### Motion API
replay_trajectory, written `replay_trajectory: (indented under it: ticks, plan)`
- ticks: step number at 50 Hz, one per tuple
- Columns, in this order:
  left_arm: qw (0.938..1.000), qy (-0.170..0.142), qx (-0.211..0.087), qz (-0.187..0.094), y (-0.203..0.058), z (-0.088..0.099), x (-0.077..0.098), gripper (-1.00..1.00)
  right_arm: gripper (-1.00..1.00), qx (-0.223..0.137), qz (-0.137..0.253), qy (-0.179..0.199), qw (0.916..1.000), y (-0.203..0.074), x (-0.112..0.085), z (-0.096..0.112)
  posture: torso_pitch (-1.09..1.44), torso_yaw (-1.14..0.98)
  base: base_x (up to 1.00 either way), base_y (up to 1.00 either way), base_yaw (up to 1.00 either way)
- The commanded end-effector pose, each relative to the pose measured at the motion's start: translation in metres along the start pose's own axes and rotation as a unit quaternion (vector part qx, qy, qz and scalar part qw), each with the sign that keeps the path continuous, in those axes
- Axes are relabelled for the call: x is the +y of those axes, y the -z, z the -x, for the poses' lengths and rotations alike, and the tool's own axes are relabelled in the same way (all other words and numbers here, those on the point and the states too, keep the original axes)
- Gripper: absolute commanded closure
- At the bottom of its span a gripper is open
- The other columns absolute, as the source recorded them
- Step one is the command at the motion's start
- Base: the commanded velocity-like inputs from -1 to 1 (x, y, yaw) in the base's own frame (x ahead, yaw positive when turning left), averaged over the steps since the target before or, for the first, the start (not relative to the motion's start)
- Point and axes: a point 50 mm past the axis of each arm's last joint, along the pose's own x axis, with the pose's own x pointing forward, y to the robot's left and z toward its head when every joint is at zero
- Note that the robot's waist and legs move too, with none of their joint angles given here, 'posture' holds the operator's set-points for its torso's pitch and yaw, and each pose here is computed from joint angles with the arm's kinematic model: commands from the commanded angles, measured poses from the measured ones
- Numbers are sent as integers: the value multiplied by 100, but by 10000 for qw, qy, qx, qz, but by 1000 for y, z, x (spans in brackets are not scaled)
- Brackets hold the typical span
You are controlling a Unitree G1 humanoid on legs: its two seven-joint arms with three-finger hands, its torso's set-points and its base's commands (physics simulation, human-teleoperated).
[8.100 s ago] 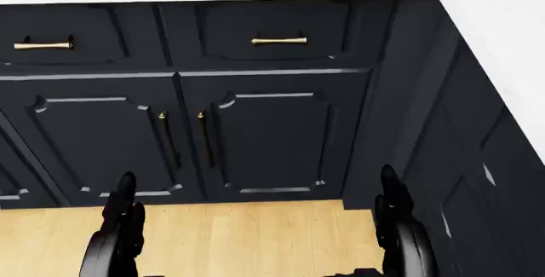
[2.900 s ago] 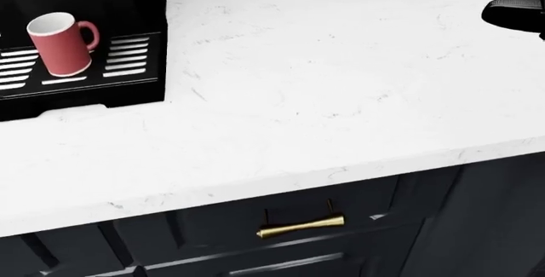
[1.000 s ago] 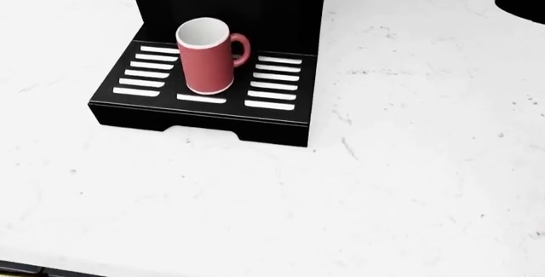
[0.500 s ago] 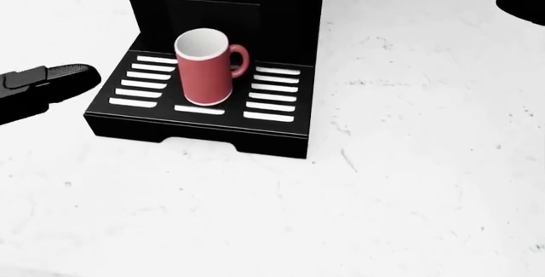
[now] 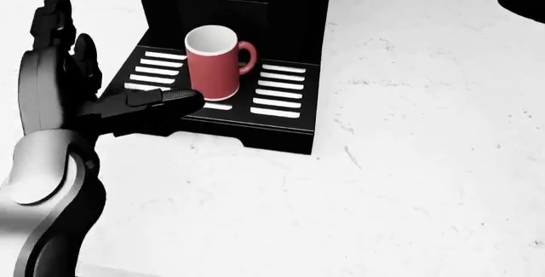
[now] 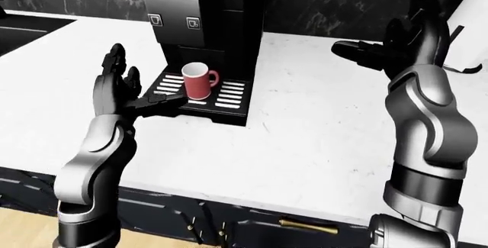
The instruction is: Pick the mug from under the coffee machine dispenser and place it on the counter.
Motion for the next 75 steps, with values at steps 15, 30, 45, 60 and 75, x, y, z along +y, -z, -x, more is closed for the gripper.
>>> replay_trajectory:
  ticks: [15, 30, 45, 60, 75]
  plan:
    - [9989, 54, -456, 5, -24, -10, -30, -100, -100, -484, -27, -18, 9988, -23, 0, 1, 0, 0, 0, 0, 0]
    - [9989, 55, -470, 37, -23, -13, -55, -100, -100, -470, -28, -15, 9989, -22, 0, 2, 0, 0, 0, 0, 0]
    - [9977, -527, -350, -243, -16, -6, -65, -100, -100, -473, -36, -5, 9989, -22, -2, 1, 0, 0, 0, 0, 0]
    - [9956, -825, -304, -332, -17, -2, -82, -100, -100, -473, -36, 5, 9989, -22, -3, 1, 0, 0, 0, 0, 0]
    - [9949, -926, -277, -301, -15, 1, -100, -100, -100, -468, -45, 16, 9989, -21, -5, 1, 0, 0, 0, 0, 0]
